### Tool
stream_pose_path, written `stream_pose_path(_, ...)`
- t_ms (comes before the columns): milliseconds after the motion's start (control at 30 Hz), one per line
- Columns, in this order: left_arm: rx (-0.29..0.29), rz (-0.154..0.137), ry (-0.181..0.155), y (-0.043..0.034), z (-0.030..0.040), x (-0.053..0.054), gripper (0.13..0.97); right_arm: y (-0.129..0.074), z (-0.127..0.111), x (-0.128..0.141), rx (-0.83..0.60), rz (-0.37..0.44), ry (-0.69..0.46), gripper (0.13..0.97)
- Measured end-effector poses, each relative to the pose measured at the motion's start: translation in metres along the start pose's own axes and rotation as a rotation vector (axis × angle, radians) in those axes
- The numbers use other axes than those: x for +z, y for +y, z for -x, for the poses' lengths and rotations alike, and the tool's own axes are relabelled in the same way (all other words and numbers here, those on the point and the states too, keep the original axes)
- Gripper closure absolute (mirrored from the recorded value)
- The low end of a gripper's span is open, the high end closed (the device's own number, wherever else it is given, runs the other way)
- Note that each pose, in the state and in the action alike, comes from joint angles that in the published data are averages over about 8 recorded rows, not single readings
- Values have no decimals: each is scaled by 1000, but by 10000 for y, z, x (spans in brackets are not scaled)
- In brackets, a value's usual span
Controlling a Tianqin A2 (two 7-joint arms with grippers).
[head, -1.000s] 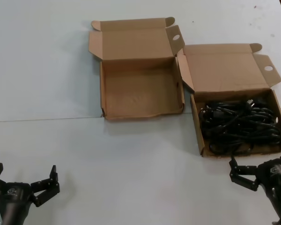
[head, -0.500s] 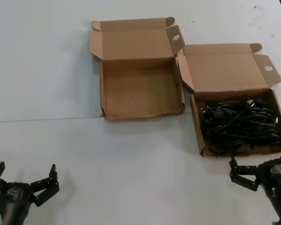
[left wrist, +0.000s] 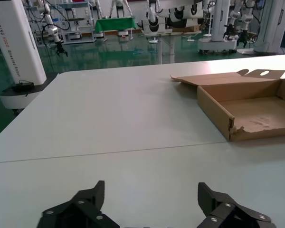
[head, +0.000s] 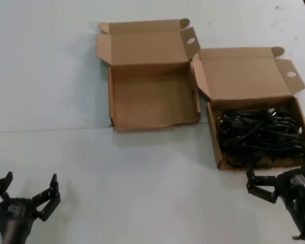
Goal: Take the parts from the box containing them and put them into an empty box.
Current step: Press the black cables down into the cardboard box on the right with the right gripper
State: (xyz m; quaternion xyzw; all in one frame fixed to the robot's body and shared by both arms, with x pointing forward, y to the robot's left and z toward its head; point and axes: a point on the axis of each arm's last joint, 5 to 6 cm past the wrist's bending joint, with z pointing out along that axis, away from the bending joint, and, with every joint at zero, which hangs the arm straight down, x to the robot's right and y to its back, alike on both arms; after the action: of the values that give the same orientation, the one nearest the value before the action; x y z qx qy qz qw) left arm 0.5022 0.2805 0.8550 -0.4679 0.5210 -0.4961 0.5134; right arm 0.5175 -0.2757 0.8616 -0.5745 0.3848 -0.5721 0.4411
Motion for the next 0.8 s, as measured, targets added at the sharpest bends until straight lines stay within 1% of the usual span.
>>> stream_pose_path(33, 0, 0, 0, 0, 0, 0, 302, -2, -1, 7, 2, -2, 0, 130)
stream_pose_path(200, 0, 0, 0, 0, 0, 0, 417, -19, -24, 28, -7, -10, -3, 130)
stream_pose_path(300, 0, 0, 0, 0, -1, 0, 485, -49, -53, 42, -37, -19, -11, 130)
stream_pose_path(333, 0, 0, 0, 0, -1, 0, 485, -64, -64, 48, -50, -22, -16, 130)
stream_pose_path(367, 0, 0, 0, 0, -1, 0, 512, -85, -77, 57, -64, -28, -23, 130)
stream_pose_path(600, 0, 0, 0, 0, 0, 0, 695, -303, -193, 136, -120, -54, -113, 130)
stream_pose_path(633, 0, 0, 0, 0, 0, 0, 695, -339, -214, 146, -122, -53, -130, 130)
stream_pose_path(800, 0, 0, 0, 0, 0, 0, 788, -563, -333, 189, -148, -42, -214, 130)
